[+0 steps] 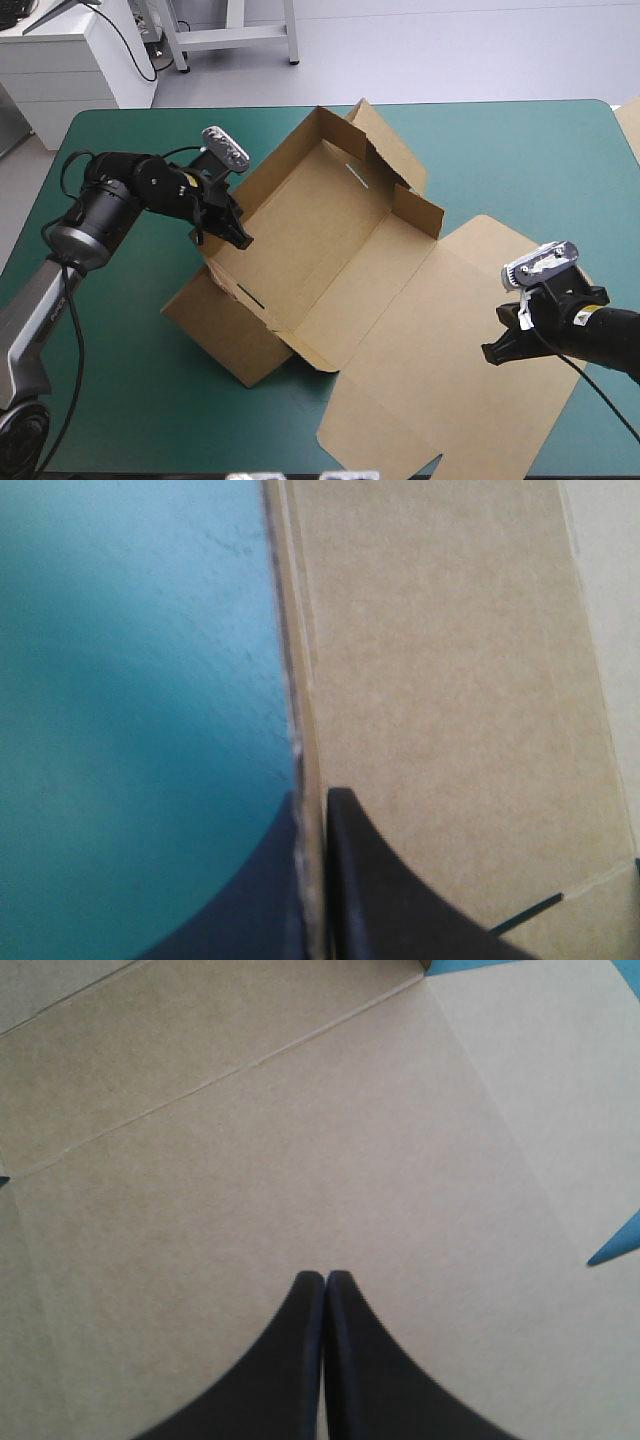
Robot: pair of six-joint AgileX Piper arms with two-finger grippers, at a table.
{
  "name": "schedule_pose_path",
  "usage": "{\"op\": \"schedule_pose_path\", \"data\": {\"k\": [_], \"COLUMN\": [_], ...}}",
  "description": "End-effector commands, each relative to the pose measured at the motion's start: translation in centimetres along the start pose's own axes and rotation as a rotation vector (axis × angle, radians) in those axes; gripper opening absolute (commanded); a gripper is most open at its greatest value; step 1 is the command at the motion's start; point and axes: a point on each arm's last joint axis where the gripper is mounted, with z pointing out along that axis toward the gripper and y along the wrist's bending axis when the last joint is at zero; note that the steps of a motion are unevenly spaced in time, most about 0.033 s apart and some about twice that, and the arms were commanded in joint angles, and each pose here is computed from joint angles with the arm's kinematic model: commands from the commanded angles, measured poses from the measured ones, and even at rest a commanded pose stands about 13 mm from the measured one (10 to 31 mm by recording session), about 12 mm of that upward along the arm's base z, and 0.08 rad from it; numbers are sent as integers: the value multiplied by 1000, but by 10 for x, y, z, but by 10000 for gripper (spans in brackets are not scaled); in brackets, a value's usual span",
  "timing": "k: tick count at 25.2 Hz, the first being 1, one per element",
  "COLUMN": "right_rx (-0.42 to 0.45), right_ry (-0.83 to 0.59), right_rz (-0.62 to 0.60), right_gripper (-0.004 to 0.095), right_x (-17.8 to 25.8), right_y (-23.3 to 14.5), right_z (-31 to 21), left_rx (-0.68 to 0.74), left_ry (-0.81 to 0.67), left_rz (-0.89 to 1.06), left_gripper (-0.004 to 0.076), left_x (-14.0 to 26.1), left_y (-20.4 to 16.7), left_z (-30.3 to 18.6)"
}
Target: Fold the box
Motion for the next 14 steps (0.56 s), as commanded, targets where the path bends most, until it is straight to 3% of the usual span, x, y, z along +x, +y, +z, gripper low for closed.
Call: {"op": "schedule_pose_path", "data": {"k": [1,7,14], "right_rx": [22,38,41], "right_ry": [-87,-130,-140], "right_rz": [5,-11,-16], "right_gripper": [-21,-21,-21], "right_x": [-11,-21,-23], "right_y": [-1,0,0], "right_z": [-9,-21,-24], "left_rx": [-148,-281,-295], "left_ry": [-125,-117,-231], "left_rz": [188,584,661], "left_gripper": [-3,-3,-8], "left_x": [-34,-65,-79], "left_y": [-13,-56,-76], "left_z": [-16,27,30]}}
